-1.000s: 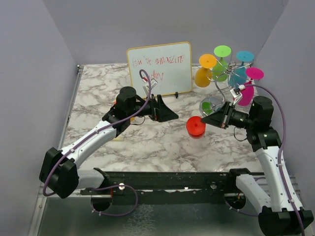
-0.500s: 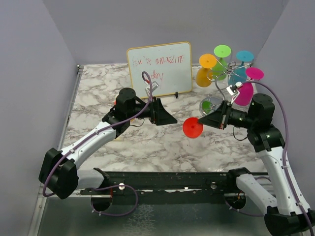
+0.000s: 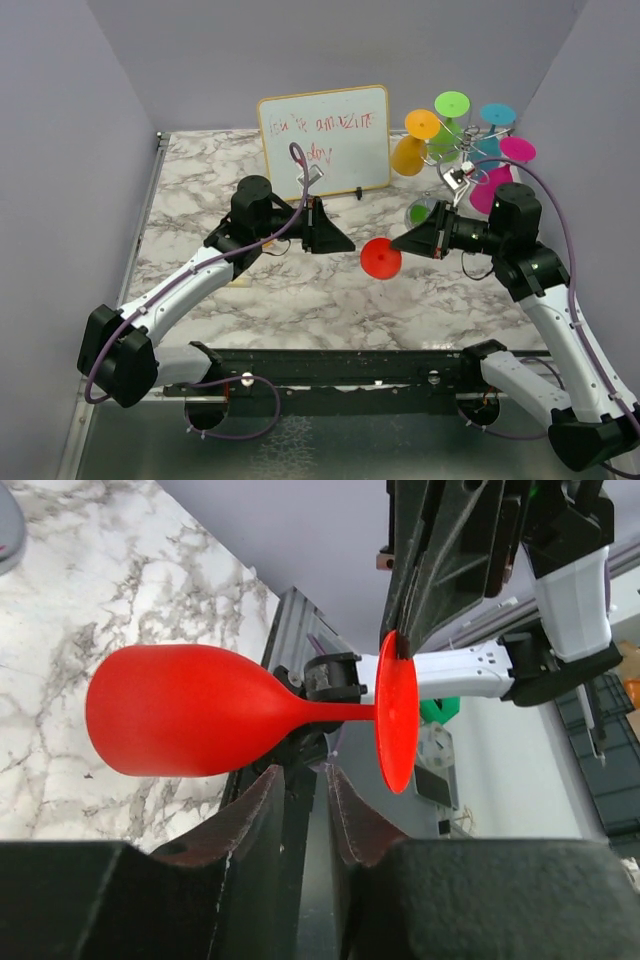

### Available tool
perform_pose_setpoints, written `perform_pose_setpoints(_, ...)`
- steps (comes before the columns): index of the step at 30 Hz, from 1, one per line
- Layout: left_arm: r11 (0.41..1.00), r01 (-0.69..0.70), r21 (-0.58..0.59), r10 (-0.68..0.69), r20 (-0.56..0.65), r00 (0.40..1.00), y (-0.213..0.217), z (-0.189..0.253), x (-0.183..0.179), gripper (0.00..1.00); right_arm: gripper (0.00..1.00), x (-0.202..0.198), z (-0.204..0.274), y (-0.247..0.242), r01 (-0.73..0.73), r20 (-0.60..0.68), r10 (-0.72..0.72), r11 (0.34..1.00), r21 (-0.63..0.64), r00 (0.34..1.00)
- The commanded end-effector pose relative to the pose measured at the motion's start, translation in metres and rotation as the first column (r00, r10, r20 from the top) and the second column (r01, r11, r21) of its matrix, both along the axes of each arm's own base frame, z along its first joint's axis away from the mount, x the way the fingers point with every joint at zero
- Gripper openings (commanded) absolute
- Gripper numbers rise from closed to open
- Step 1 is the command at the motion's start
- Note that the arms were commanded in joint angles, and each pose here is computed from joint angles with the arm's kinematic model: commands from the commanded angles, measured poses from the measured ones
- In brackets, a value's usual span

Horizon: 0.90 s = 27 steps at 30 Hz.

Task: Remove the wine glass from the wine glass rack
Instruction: Place the wine glass at the center of the board.

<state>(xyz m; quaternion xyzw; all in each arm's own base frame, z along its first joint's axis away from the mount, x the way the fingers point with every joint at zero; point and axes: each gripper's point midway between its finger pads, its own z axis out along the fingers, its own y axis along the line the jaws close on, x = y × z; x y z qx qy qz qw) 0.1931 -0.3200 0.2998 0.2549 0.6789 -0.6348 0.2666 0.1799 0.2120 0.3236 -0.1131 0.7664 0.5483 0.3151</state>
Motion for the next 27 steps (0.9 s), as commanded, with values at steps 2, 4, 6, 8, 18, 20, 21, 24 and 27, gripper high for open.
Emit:
perform_pose_setpoints(2, 0.996, 0.089, -0.022, -0.087, 0.071, 0.994, 0.005, 0.018, -0.016, 0.30, 0.01, 0.002, 0.014, 0.003, -0.021, 0.062, 0.019, 1.000, 0.023, 0.998)
perform_pose_setpoints(4, 0.996, 0.083, -0.032, -0.080, 0.089, 0.993, 0.005, 0.023, -0.016, 0.51, 0.00, 0.003, 0.015, 0.004, -0.025, 0.063, 0.024, 0.999, 0.028, 0.998)
perform_pose_setpoints(6, 0.993, 0.104, -0.054, -0.099, 0.092, 0.991, 0.005, 0.031, -0.019, 0.63, 0.01, 0.005, 0.015, 0.004, -0.019, 0.071, 0.017, 1.000, 0.019, 0.997)
perform_pose_setpoints(8, 0.991, 0.121, -0.062, -0.115, 0.093, 0.989, 0.004, 0.037, -0.022, 0.67, 0.01, 0.007, 0.014, 0.005, -0.018, 0.070, 0.017, 1.000, 0.013, 0.997)
perform_pose_setpoints(18, 0.981, 0.187, -0.046, -0.183, 0.089, 0.979, -0.019, 0.037, -0.032, 0.65, 0.01, 0.011, 0.013, 0.012, -0.029, 0.082, 0.028, 1.000, 0.008, 0.996)
perform_pose_setpoints(20, 0.981, 0.189, -0.042, -0.185, 0.082, 0.979, -0.022, 0.034, -0.033, 0.53, 0.00, 0.010, 0.013, 0.013, -0.032, 0.086, 0.031, 0.999, 0.009, 0.996)
perform_pose_setpoints(21, 0.980, 0.194, -0.039, -0.191, 0.076, 0.979, -0.024, 0.032, -0.033, 0.48, 0.00, 0.010, 0.014, 0.013, -0.035, 0.088, 0.034, 0.999, 0.011, 0.996)
perform_pose_setpoints(24, 0.978, 0.210, -0.015, -0.208, 0.081, 0.975, -0.026, 0.029, -0.036, 0.34, 0.00, 0.010, 0.012, 0.013, -0.034, 0.087, 0.033, 0.999, 0.009, 0.996)
perform_pose_setpoints(27, 0.981, 0.189, 0.044, -0.193, 0.103, 0.976, -0.024, 0.022, -0.032, 0.24, 0.01, 0.009, 0.016, 0.013, -0.039, 0.105, 0.038, 0.999, 0.015, 0.994)
